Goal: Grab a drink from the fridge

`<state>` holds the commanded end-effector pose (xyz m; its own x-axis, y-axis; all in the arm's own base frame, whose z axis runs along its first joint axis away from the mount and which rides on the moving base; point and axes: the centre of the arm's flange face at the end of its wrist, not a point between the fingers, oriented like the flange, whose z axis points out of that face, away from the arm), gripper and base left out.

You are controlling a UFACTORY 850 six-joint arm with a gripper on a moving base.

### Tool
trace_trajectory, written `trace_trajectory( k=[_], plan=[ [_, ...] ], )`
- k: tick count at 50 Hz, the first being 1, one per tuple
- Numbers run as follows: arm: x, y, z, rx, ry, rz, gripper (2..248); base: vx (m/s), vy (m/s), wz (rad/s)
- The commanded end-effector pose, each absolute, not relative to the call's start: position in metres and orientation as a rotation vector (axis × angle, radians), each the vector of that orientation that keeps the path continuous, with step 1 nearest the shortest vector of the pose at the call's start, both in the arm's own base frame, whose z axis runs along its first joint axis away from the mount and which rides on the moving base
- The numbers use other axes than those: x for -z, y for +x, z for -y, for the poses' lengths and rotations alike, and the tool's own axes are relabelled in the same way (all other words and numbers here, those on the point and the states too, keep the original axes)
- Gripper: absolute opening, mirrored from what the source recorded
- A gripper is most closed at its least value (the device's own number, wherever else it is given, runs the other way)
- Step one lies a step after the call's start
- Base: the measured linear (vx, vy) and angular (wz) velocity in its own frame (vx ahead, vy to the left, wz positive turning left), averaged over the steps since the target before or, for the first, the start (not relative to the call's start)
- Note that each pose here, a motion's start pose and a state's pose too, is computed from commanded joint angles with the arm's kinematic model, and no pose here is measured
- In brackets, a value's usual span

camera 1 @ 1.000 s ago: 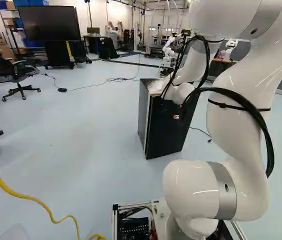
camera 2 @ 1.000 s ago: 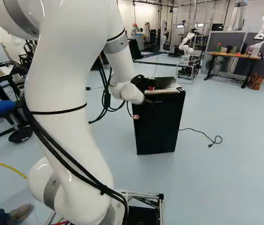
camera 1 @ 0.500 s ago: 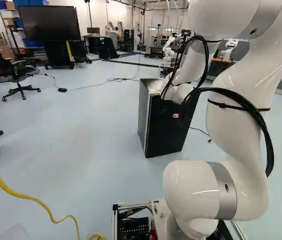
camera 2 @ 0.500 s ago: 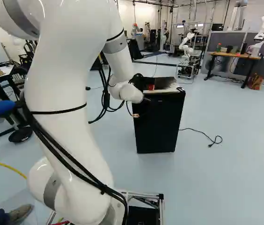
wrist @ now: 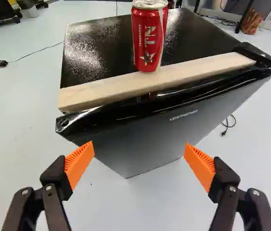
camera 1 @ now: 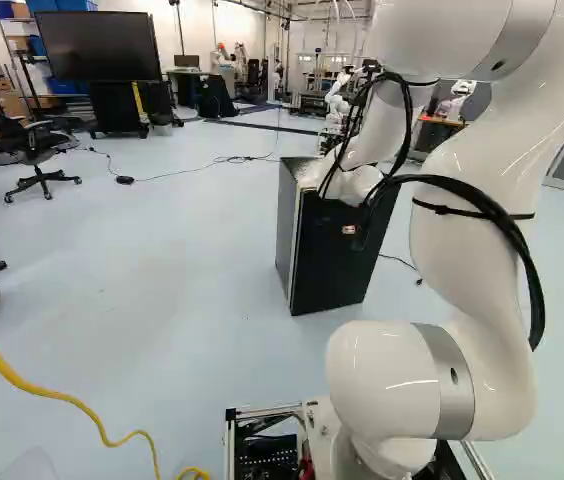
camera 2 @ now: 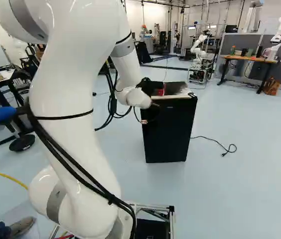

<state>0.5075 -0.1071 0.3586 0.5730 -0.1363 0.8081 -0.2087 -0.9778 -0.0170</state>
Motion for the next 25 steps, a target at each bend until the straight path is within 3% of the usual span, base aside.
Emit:
trace_trajectory(
  k=[25],
  plan=[
    [-0.344,0.53,0.106,-1.37,2.732,0.259,247,0.0,0.0,0.0]
  ],
)
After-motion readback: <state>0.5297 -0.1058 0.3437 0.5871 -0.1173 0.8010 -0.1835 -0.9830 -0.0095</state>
